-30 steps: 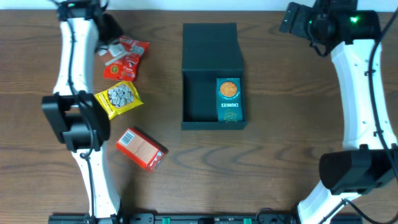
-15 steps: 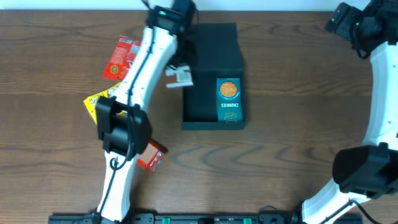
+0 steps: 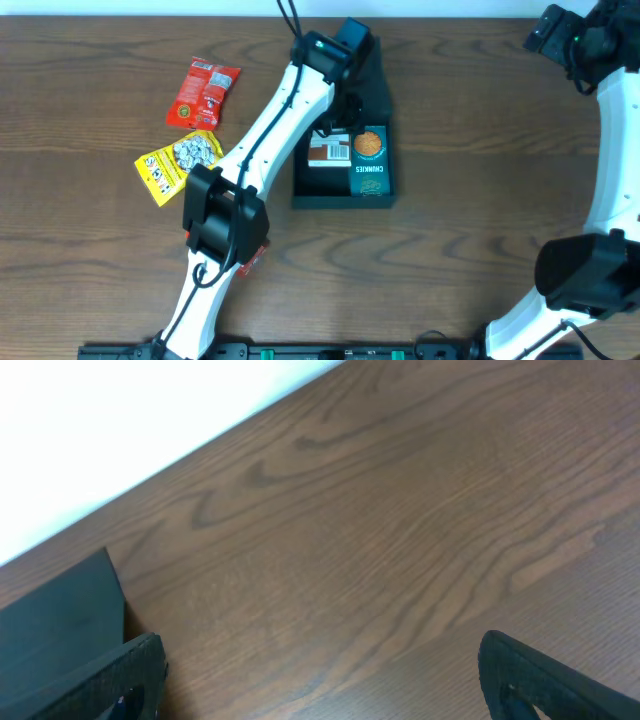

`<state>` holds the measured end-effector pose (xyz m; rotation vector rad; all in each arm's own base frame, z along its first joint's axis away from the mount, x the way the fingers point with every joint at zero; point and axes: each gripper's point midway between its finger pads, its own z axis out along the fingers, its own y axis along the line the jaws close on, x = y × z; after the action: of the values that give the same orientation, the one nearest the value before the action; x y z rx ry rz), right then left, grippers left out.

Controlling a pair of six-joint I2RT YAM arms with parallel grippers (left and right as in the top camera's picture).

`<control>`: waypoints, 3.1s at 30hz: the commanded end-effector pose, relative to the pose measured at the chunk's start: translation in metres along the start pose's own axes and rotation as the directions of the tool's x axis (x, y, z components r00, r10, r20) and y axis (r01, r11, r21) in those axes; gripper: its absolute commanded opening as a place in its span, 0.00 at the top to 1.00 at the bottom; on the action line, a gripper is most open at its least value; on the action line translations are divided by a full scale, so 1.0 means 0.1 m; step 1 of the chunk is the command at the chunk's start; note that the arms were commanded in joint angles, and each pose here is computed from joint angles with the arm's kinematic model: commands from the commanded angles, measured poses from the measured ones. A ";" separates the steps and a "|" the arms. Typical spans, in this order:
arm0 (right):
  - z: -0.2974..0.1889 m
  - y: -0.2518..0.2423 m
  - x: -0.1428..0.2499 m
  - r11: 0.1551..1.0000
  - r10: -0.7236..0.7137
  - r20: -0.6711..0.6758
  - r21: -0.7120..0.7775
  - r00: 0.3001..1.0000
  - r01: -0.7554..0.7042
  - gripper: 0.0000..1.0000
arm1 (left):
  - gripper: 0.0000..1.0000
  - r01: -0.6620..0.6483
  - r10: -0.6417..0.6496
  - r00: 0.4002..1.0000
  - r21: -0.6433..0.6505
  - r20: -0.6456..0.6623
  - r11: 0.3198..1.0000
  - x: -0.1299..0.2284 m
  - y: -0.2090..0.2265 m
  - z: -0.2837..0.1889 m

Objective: Pack container
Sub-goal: 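Place the Pocky box into the black box beside the teal box, then move the left gripper to the orange-red box and grasp it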

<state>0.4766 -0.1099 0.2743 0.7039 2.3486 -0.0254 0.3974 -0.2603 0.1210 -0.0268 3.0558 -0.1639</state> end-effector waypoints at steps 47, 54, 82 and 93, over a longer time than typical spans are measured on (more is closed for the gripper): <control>0.00 -0.03 -0.08 1.000 -0.026 0.028 -0.007 0.999 0.027 0.01 | 0.14 0.537 -0.518 0.841 -0.343 0.154 0.771 0.36 2.25 -1.12; 0.00 -0.02 -0.09 1.000 -0.026 0.029 -0.007 0.999 0.026 0.01 | 0.14 0.646 -0.649 0.757 -0.228 0.076 0.728 0.97 2.16 -0.57; 0.00 0.06 -0.16 0.997 -0.059 0.059 -0.044 0.996 0.062 0.01 | 0.02 0.787 -0.796 0.604 -0.174 0.023 0.592 1.82 2.19 0.67; 0.00 0.07 -0.16 0.997 -0.059 0.058 -0.048 0.997 0.062 0.01 | 0.02 0.785 -0.797 0.604 -0.188 0.022 0.590 1.90 2.23 0.79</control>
<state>0.4908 -0.1070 0.2850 0.6118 2.3046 -0.0036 0.2159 -0.0526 0.0085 -1.4223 2.8355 0.0464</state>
